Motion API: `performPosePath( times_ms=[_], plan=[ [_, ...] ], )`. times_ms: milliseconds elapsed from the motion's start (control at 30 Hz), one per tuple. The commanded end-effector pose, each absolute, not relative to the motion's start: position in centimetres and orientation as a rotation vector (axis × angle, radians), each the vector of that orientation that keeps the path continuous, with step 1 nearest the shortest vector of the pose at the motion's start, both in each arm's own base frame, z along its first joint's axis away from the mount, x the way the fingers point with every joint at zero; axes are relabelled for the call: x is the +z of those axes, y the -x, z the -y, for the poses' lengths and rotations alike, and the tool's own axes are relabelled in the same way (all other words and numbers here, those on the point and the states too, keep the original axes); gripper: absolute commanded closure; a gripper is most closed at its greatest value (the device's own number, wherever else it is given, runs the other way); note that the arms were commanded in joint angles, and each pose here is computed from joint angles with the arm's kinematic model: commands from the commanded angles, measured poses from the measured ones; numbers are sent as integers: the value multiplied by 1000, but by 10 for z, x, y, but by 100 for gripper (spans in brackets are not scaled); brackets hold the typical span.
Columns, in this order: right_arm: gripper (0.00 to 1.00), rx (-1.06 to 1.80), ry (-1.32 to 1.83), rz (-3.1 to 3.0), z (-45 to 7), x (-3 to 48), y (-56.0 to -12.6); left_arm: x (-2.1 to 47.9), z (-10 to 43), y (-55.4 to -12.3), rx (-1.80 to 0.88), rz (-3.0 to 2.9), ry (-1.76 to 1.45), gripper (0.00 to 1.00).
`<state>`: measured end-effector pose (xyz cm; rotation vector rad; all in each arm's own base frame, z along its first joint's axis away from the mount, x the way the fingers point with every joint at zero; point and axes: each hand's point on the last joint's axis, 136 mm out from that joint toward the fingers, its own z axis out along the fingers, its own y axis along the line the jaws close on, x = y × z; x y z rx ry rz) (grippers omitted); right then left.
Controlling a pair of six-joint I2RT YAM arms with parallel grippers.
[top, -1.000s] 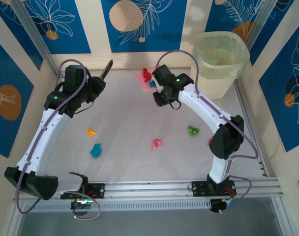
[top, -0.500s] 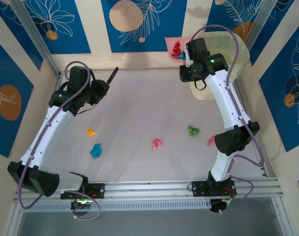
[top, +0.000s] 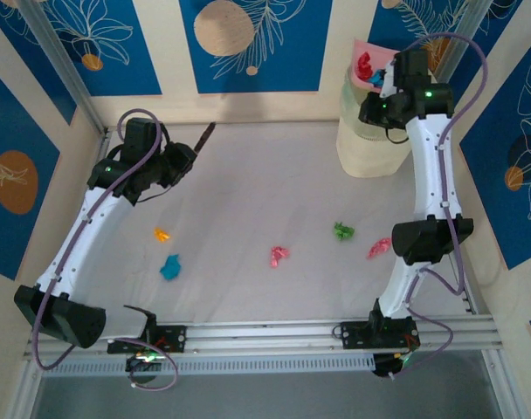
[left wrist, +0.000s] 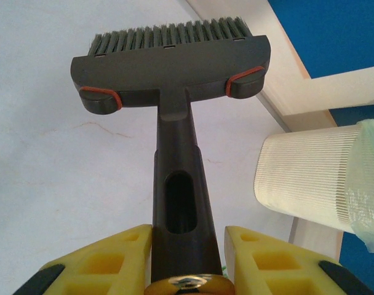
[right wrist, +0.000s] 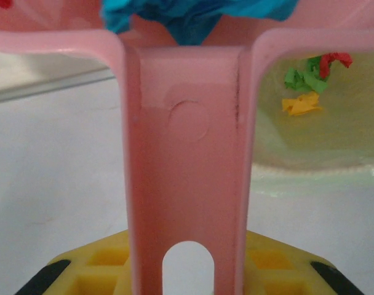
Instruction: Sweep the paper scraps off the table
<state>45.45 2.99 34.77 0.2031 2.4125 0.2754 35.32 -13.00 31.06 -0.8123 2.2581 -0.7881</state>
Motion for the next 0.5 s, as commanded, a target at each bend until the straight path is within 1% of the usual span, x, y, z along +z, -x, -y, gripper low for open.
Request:
performPosePath(
  times_ms=[0, 133, 333, 467],
  plan=[
    [100, 576, -259, -2360, -42, 368, -457, 325, 137, -355, -831, -2243, 783, 100],
    [100, 917, -396, -2280, -39, 384, -462, 327, 141, -356, -834, -2247, 770, 100],
    [100, 1180, -538, -2218, -29, 391, -466, 325, 144, -358, -832, -2259, 768, 100],
    [100, 1413, -665, -2155, -23, 392, -472, 325, 147, -360, -834, -2264, 762, 100]
  ],
)
